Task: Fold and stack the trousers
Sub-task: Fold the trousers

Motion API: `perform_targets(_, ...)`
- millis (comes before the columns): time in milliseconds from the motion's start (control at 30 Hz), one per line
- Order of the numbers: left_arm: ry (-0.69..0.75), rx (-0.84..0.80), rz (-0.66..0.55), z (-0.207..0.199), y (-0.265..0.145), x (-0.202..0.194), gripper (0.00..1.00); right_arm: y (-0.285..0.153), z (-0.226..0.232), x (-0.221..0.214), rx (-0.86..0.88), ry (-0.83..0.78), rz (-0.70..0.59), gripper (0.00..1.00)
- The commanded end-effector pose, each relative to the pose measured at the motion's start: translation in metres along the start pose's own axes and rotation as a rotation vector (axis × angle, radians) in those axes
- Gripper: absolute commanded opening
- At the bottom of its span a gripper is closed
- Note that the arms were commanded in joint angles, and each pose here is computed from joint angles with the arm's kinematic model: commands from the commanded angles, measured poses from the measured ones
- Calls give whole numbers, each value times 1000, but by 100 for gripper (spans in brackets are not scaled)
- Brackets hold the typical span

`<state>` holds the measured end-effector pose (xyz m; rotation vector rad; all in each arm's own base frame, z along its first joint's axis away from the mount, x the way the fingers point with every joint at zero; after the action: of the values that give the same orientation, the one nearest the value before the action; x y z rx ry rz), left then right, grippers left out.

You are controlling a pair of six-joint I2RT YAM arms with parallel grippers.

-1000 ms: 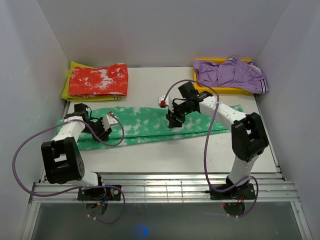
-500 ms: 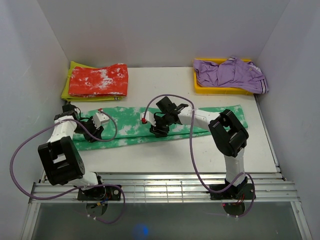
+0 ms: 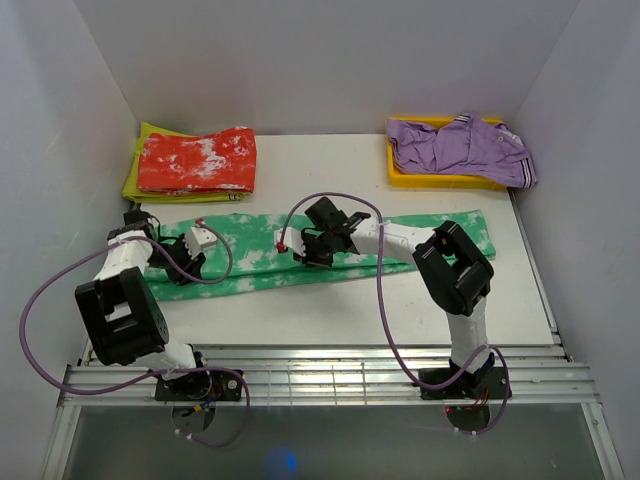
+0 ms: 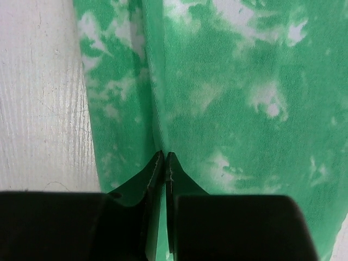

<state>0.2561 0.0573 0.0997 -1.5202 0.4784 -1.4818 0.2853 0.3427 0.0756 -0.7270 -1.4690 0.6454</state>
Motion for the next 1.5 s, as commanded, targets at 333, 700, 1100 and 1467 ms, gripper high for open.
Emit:
perform_targets(333, 79, 10, 45, 5, 4, -15, 48, -5, -13, 21, -33, -21, -35, 8)
perform_targets(700, 32, 72, 49, 29, -13, -18, 8, -15, -16, 38, -31, -2, -71, 8)
perform_targets(1100, 43, 120, 49, 16, -73, 15, 0, -44, -1, 48, 8, -9, -90, 8)
perform_targets(1467, -69, -105, 149, -71, -19, -33, 0, -23, 30, -1, 131, 40, 18, 8)
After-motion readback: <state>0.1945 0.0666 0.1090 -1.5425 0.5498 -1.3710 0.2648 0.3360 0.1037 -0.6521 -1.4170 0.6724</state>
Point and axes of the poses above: each gripper's point midway between its finger pads, its own y axis out along the fingers, its own z axis along the line the jaws close on, x = y × z, the point moved 5 cm from there along -y, back along the fingers, and after that the axes turned 11 degrees about y, right-handed, at the moved point
